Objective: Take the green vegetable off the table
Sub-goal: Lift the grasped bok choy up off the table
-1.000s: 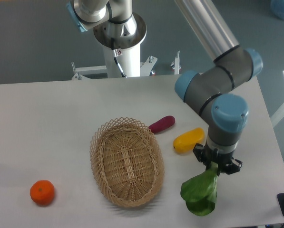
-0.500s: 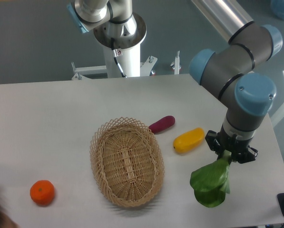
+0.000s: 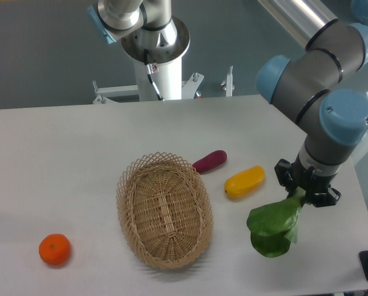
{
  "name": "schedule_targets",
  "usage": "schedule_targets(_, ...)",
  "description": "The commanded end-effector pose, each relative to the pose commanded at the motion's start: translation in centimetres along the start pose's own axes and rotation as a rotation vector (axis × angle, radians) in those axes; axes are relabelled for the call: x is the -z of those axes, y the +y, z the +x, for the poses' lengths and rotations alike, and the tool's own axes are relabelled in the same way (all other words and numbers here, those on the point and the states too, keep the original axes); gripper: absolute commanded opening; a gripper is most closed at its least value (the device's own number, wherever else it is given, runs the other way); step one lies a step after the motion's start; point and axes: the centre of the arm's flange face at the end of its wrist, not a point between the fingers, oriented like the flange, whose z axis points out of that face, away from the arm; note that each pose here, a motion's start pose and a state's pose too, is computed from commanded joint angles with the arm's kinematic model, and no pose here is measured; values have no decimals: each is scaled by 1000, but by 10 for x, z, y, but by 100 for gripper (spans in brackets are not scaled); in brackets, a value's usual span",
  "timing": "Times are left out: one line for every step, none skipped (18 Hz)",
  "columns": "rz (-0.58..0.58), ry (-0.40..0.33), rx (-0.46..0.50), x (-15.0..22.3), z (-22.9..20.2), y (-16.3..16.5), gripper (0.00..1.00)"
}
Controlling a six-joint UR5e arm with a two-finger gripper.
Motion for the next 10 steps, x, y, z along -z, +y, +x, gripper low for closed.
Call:
schedule_targets(-3, 1, 0, -1, 0, 0, 9)
schedule_targets(-5, 2, 0, -2, 0, 1, 9)
schedule_targets(-5, 2, 0, -2, 0, 1, 9)
schedule_targets(-5, 2, 0, -2, 0, 1, 9)
schedule_targets(-7, 5, 0, -3, 0, 1, 9)
schedule_targets(-7, 3, 0, -3, 0, 1, 9)
schedule_targets(-7, 3, 0, -3, 0, 1, 9)
schedule_targets(-15, 3, 0, -4, 0, 2, 9)
schedule_targets(-24, 3, -3, -4, 1, 1, 9)
schedule_targets(-25, 3, -7, -4, 1, 2, 9)
